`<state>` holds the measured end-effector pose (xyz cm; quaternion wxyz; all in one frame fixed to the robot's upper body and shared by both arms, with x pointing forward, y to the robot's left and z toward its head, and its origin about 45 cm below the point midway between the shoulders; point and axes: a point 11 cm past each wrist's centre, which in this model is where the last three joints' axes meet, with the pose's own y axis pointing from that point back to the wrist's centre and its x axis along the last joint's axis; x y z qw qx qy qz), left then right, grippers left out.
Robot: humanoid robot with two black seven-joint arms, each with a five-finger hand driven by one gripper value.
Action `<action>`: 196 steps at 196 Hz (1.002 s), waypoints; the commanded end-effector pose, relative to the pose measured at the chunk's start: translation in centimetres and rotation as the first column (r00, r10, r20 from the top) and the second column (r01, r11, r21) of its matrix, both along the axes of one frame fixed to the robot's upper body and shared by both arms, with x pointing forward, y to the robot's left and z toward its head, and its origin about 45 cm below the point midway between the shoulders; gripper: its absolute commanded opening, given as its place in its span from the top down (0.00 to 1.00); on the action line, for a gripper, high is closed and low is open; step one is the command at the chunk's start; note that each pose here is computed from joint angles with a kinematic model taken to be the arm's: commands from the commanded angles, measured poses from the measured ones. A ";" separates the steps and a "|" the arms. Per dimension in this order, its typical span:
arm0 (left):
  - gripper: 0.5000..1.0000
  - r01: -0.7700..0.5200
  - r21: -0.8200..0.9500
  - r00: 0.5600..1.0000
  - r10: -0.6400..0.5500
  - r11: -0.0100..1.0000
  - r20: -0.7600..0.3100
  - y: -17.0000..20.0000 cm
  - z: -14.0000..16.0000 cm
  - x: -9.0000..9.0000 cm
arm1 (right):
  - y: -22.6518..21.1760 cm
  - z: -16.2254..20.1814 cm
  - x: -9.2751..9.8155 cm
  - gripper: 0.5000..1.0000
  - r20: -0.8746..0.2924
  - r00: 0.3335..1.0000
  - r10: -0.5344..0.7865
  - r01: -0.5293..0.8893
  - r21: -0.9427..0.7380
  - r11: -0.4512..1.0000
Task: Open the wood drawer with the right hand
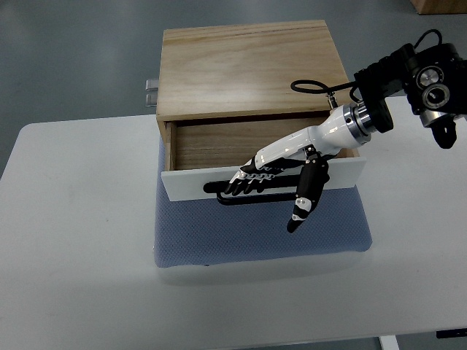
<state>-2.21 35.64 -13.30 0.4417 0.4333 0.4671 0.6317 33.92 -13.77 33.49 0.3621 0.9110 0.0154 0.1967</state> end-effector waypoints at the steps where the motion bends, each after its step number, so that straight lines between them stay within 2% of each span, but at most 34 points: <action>1: 0.00 0.000 0.000 1.000 0.000 1.000 0.000 0.0 0.0 0.0 | -0.1 0.2 0.2 0.11 0.007 1.000 -0.006 0.006 -0.002 1.000; 47: 0.00 0.000 0.000 1.000 0.000 1.000 0.000 0.0 0.0 0.0 | -0.3 1.4 0.5 0.11 0.037 0.999 -0.011 0.011 0.008 1.000; 84: 0.00 0.000 0.000 1.000 0.000 1.000 0.000 0.0 0.0 0.0 | 0.8 5.5 1.0 0.11 0.085 0.996 -0.015 0.007 0.093 0.996; 94: 0.00 0.000 0.000 1.000 0.000 1.000 0.000 0.0 0.0 0.0 | 0.8 5.5 1.0 0.11 0.085 0.996 -0.015 0.007 0.094 0.996; 95: 0.00 0.000 0.000 1.000 0.000 1.000 0.000 0.0 0.0 0.0 | 1.0 6.8 1.1 0.11 0.096 0.995 -0.025 0.012 0.131 0.991; 107: 0.00 0.000 0.000 1.000 0.000 1.000 0.000 0.0 0.0 0.0 | 1.4 9.1 1.2 0.11 0.130 0.991 -0.029 0.004 0.188 0.982; 117: 0.00 0.000 0.000 1.000 0.000 1.000 0.000 0.0 0.0 0.0 | 1.4 9.1 1.2 0.11 0.130 0.991 -0.029 0.004 0.188 0.982; 118: 0.00 0.000 0.000 1.000 0.000 1.000 0.000 0.0 0.0 0.0 | 1.8 11.0 1.2 0.11 0.149 0.988 -0.034 -0.003 0.241 0.971; 124: 0.00 0.000 0.000 1.000 0.000 1.000 0.000 0.0 0.0 0.0 | 2.0 12.1 1.2 0.11 0.158 0.987 -0.039 -0.005 0.273 0.962; 137: 0.00 0.000 0.000 1.000 0.000 1.000 0.000 0.0 0.0 0.0 | 2.0 12.4 1.3 0.11 0.159 0.986 -0.042 -0.005 0.284 0.959; 138: 0.00 0.000 0.000 1.000 0.000 1.000 0.000 0.0 0.0 0.0 | 1.6 14.3 2.0 0.11 0.181 0.980 -0.080 0.015 0.336 0.942; 154: 0.00 0.000 0.000 1.000 0.000 1.000 0.000 0.0 0.0 0.0 | 0.1 17.0 3.9 0.11 0.203 0.965 -0.167 0.070 0.415 0.907; 177: 0.00 0.000 0.000 1.000 0.000 1.000 0.000 0.0 0.0 0.0 | -3.4 18.4 7.3 0.11 0.174 0.932 -0.318 0.192 0.510 0.839; 196: 0.00 0.000 0.000 1.000 0.000 1.000 0.000 0.0 0.0 0.0 | -7.2 18.8 10.4 0.11 0.086 0.887 -0.454 0.310 0.619 0.722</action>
